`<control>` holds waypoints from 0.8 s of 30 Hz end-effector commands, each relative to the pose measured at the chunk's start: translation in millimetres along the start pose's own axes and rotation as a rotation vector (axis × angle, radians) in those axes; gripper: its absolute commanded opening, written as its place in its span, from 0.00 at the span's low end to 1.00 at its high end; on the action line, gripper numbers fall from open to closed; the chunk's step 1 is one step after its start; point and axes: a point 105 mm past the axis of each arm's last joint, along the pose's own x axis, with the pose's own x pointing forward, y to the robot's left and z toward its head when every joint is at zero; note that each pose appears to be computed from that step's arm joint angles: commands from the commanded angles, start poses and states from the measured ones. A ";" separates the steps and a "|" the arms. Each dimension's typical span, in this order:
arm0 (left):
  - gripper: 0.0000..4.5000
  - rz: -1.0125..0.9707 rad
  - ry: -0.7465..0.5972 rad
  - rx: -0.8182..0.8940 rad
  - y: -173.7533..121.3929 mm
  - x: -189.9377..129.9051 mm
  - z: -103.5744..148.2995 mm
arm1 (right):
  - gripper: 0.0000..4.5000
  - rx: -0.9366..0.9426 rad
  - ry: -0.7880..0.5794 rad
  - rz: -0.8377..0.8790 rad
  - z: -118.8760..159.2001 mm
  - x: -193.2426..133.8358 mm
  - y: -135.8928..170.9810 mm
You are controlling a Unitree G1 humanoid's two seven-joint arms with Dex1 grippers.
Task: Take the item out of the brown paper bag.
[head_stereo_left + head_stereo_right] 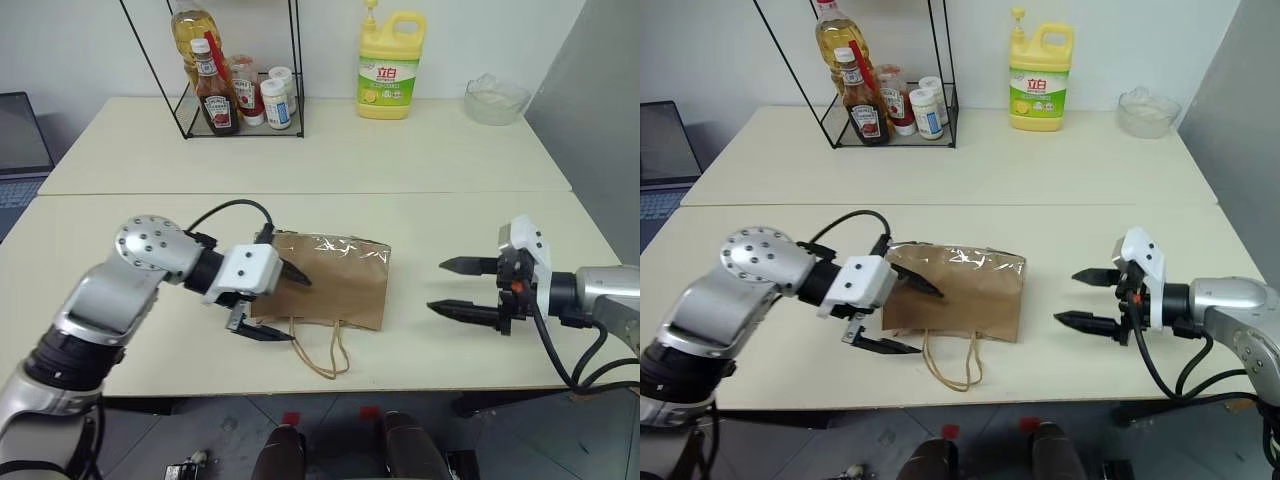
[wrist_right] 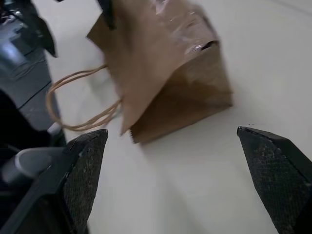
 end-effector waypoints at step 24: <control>1.00 -0.016 0.032 0.161 -4.0 11.7 -15.7 | 0.99 -0.001 0.004 0.075 -3.4 9.4 19.4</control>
